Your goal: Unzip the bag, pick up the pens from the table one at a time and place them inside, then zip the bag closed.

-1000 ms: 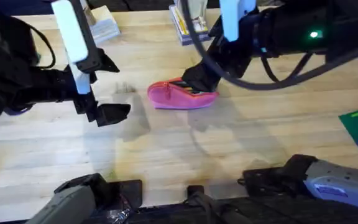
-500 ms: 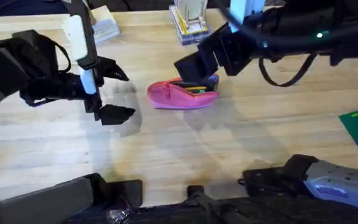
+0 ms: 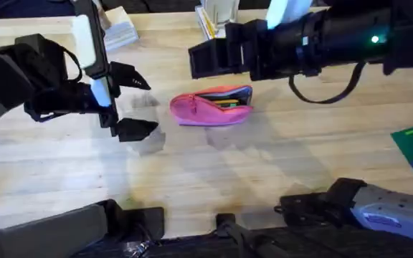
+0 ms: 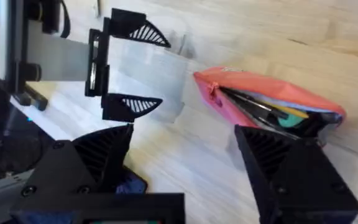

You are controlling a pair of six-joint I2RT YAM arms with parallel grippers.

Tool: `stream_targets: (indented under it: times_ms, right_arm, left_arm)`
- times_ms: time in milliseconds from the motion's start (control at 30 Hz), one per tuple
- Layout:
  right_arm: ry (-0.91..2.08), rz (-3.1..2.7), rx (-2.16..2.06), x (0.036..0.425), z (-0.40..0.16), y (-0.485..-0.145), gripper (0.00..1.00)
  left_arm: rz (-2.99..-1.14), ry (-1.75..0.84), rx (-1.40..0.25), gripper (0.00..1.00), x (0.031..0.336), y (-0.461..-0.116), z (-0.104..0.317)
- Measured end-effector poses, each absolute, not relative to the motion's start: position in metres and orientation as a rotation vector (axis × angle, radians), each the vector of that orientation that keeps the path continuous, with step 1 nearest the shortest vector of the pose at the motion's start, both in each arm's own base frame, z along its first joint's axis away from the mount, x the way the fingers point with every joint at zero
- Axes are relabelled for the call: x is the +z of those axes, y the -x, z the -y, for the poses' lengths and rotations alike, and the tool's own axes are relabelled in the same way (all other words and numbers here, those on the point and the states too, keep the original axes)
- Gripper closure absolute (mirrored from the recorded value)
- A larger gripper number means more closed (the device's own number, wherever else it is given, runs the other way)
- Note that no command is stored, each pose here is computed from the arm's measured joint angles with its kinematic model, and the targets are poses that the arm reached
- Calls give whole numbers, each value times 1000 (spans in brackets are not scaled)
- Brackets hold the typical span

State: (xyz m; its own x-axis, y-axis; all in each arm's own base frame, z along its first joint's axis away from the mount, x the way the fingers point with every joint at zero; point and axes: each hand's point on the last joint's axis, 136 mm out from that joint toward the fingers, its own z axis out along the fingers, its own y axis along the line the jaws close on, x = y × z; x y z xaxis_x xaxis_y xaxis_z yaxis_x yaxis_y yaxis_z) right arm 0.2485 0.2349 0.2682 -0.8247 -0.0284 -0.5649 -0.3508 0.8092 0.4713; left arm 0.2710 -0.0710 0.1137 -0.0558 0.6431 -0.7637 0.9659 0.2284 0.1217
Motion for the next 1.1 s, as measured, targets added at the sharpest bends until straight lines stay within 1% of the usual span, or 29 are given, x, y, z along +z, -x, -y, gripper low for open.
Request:
stream_targets:
  times_ms: [567, 767, 800, 1100]
  right_arm:
    - [227, -2488, 854, 266, -247, -238, 3]
    - [201, -2594, 833, 239, -269, -231, 3]
    - [138, -2635, 770, 223, -275, -232, 3]
    - [12, -2699, 610, 186, -293, -230, 3]
  left_arm:
    - [-1779, -1492, -566, 7, 114, -271, 71]
    - [-1778, -1492, -565, 7, 114, -271, 71]
    - [-1778, -1493, -565, 7, 114, -271, 71]
    - [-1778, -1493, -565, 7, 114, -271, 71]
